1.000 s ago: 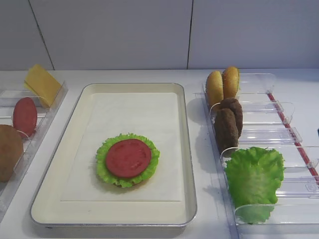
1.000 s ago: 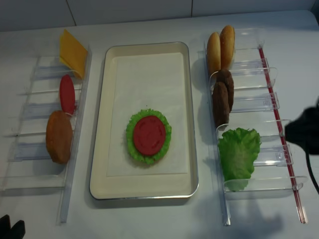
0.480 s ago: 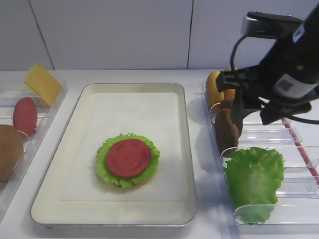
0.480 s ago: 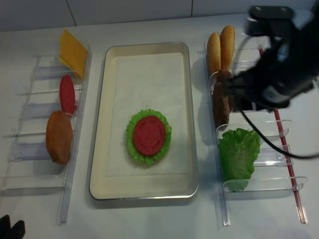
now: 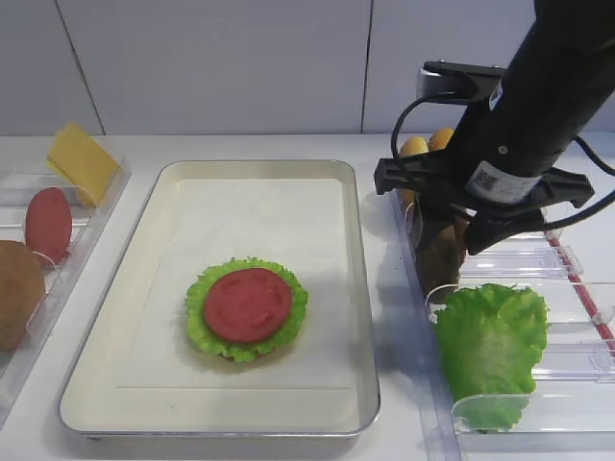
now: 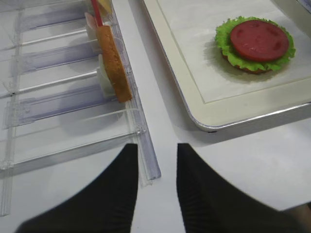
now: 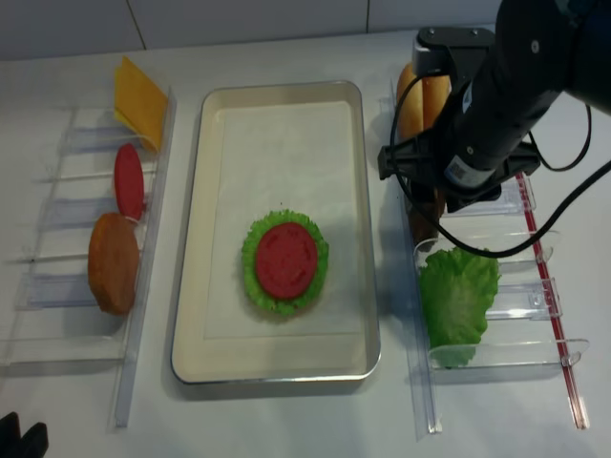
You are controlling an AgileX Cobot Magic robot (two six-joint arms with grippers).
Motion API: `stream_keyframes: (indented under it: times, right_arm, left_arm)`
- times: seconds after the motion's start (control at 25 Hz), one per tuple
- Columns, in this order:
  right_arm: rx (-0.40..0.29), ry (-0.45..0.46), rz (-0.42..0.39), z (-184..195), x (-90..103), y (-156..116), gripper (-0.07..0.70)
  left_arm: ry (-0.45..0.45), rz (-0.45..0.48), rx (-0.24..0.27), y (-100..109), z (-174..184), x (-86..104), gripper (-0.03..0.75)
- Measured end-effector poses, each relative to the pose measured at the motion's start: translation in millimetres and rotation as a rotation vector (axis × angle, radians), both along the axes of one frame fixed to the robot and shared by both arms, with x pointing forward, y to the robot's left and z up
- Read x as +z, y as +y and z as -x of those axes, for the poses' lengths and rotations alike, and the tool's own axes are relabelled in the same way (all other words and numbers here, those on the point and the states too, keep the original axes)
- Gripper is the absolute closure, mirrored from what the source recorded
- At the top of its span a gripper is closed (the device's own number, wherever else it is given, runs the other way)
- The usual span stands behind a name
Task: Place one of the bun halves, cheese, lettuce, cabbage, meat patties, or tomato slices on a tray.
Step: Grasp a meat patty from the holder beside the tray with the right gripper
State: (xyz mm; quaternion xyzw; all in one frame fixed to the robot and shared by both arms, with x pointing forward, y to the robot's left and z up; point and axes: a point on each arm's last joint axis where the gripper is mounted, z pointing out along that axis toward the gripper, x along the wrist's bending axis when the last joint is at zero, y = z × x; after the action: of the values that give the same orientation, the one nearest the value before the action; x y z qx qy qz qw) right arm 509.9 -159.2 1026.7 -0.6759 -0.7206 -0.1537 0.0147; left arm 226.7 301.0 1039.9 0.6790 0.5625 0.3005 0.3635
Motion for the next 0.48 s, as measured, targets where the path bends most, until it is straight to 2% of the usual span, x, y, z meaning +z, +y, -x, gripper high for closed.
stream_keyframes:
  times: [0.48]
  right_arm:
    - [-0.016,0.021,0.004,-8.2,-11.9,3.8,0.234]
  left_arm:
    - [0.0,0.0,0.0,0.0,0.0,0.0,0.504]
